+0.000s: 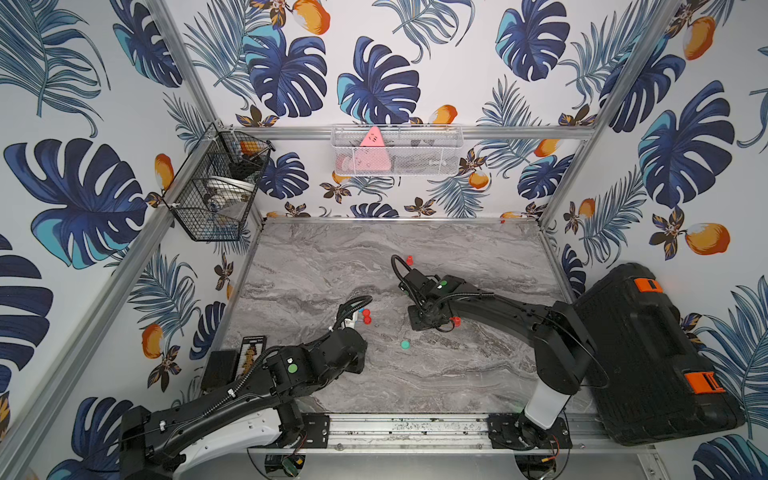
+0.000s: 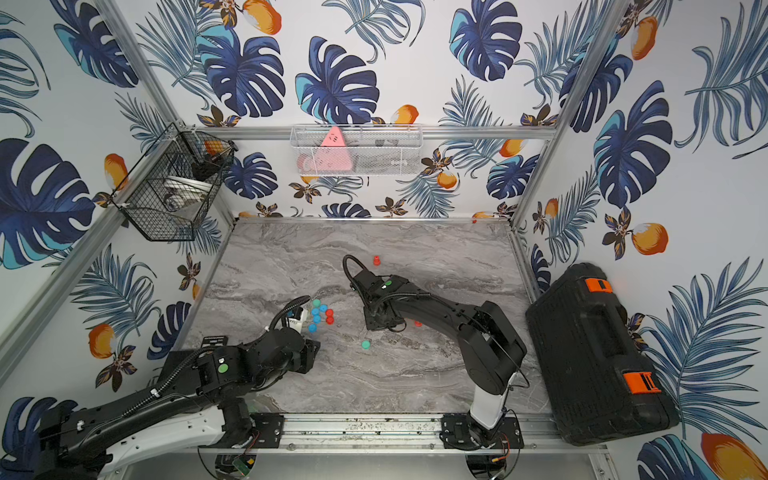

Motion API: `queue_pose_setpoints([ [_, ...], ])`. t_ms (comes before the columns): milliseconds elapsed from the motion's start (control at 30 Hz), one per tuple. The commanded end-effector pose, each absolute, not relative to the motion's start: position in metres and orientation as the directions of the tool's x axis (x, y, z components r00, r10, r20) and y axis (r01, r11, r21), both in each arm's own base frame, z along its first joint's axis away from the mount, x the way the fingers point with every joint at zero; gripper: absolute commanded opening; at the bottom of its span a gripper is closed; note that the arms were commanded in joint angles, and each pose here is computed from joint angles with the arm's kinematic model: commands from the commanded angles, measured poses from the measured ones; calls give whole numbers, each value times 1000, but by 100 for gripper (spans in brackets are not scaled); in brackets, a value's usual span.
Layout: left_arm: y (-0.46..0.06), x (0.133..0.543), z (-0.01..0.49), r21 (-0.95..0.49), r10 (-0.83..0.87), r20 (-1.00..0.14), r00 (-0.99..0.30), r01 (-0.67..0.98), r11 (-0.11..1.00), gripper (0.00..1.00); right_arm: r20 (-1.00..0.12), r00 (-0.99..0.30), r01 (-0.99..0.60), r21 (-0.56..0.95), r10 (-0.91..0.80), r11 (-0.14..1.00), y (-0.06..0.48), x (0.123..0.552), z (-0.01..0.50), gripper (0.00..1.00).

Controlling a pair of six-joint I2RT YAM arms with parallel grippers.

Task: Close the stamp cap
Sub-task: Pick up the stamp from the center of the board, then close the cover of the stamp.

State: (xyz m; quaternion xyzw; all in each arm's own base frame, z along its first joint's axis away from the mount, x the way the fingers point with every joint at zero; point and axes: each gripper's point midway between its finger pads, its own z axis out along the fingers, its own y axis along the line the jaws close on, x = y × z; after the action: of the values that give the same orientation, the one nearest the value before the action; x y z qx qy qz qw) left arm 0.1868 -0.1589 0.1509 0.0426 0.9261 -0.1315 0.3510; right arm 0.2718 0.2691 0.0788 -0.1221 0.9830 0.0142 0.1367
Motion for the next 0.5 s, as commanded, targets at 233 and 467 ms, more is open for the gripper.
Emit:
queue_pose_setpoints([
  [233, -145, 183, 149, -209, -41, -665, -746, 133, 969, 51, -237, -929, -289, -24, -286, 957, 307, 259, 63, 17],
  [467, -137, 181, 153, -203, -48, -676, -736, 123, 971, 51, -222, -927, -305, -23, -303, 952, 319, 251, 52, 17],
])
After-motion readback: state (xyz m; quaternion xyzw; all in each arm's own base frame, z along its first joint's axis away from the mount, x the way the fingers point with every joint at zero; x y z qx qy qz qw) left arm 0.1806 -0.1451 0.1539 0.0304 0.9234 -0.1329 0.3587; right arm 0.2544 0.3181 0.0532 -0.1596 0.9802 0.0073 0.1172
